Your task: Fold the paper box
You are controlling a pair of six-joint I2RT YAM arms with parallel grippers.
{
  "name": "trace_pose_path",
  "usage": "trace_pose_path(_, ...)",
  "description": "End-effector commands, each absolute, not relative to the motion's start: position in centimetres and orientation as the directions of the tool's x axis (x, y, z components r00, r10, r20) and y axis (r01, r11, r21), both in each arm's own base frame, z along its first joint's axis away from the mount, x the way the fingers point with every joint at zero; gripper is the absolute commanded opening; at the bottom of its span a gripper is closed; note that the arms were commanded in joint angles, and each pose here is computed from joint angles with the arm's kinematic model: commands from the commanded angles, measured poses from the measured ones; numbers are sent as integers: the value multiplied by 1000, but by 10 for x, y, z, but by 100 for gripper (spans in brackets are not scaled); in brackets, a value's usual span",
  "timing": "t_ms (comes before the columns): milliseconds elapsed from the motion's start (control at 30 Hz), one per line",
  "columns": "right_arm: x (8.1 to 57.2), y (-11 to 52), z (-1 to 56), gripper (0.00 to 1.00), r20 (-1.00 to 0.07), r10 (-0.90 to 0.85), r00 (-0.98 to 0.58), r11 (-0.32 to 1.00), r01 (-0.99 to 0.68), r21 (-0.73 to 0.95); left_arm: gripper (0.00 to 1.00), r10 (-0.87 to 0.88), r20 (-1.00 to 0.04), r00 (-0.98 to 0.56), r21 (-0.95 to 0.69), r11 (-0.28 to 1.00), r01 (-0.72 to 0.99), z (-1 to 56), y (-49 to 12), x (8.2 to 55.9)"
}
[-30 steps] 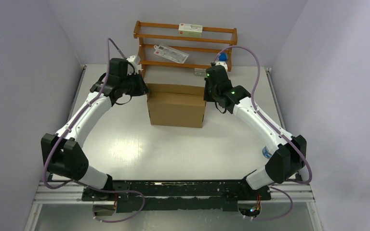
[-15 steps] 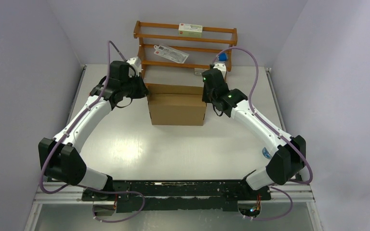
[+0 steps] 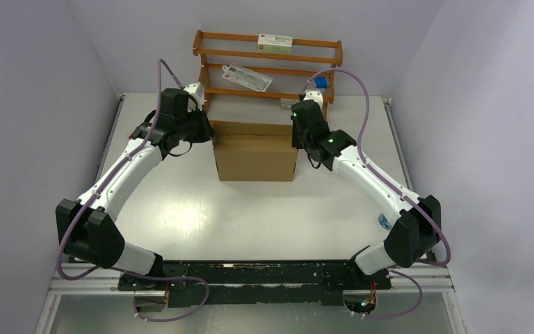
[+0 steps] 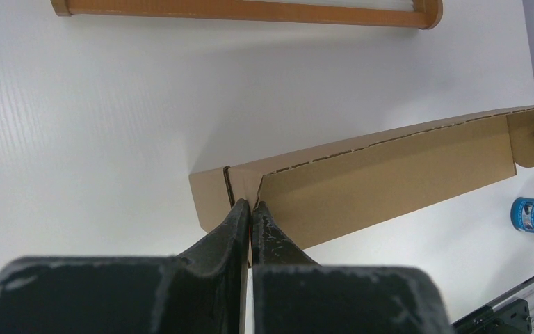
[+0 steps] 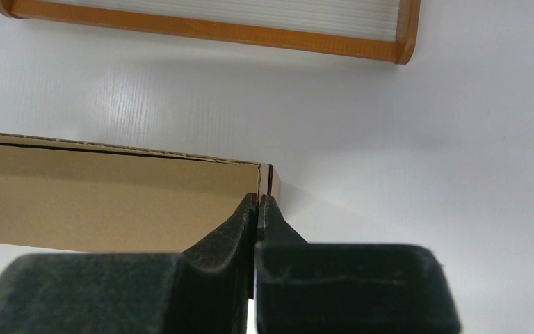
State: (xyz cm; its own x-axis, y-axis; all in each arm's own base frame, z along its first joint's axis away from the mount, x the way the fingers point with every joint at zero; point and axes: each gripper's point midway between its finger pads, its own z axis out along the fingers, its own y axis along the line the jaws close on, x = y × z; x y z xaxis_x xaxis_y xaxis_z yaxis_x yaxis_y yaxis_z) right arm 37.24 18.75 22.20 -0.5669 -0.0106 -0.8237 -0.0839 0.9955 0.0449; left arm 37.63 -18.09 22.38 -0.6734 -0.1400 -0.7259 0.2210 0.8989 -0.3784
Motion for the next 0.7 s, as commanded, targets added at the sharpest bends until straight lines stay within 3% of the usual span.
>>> trace_pose_path(0,361,213,212,0,-808,-13,-589,980,-170,107,5,-119,-710,-694,-417,866,277,222,-202,366)
trace_pose_path(667,354,220,205,0,-821,1,-571,976,-180,126,5,-97,-722,-685,-361,898,253,213,-199,361)
